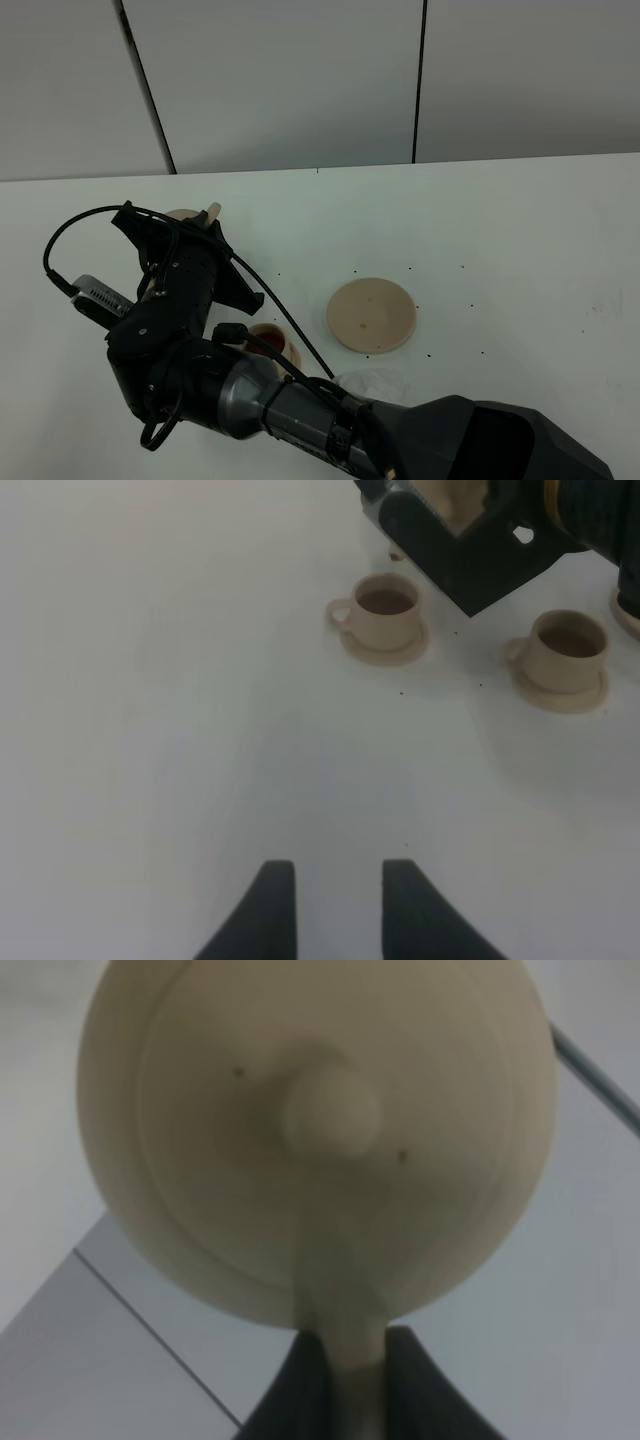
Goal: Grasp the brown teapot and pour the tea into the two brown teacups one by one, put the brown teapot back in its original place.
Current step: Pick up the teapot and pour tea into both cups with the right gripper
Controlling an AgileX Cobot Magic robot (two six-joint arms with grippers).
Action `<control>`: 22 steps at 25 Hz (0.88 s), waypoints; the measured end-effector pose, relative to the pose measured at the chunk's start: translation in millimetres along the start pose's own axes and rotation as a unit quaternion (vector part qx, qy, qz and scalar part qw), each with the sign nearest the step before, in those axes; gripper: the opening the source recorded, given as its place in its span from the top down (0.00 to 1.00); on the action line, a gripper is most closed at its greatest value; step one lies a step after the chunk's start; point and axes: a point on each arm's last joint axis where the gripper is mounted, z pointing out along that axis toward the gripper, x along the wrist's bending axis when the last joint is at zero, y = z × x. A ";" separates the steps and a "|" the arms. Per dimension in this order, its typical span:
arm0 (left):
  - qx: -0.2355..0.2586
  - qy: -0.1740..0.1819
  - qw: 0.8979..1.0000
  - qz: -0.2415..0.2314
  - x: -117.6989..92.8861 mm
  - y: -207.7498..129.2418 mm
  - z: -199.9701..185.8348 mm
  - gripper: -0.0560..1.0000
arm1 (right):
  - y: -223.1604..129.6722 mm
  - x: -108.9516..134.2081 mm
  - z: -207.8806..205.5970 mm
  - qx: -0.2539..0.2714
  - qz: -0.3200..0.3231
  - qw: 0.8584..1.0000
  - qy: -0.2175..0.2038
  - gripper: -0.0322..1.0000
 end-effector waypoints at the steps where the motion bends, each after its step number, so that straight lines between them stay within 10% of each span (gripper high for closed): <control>1: 0.000 0.000 1.000 0.000 0.0 0.0 0.0 0.68 | 0.1 -0.1 0.0 -0.001 0.000 1.000 -0.001 0.88; 22: 0.000 0.000 1.000 0.000 0.0 0.0 0.0 0.68 | 3.1 2.4 -0.1 -0.016 0.017 1.000 0.014 0.88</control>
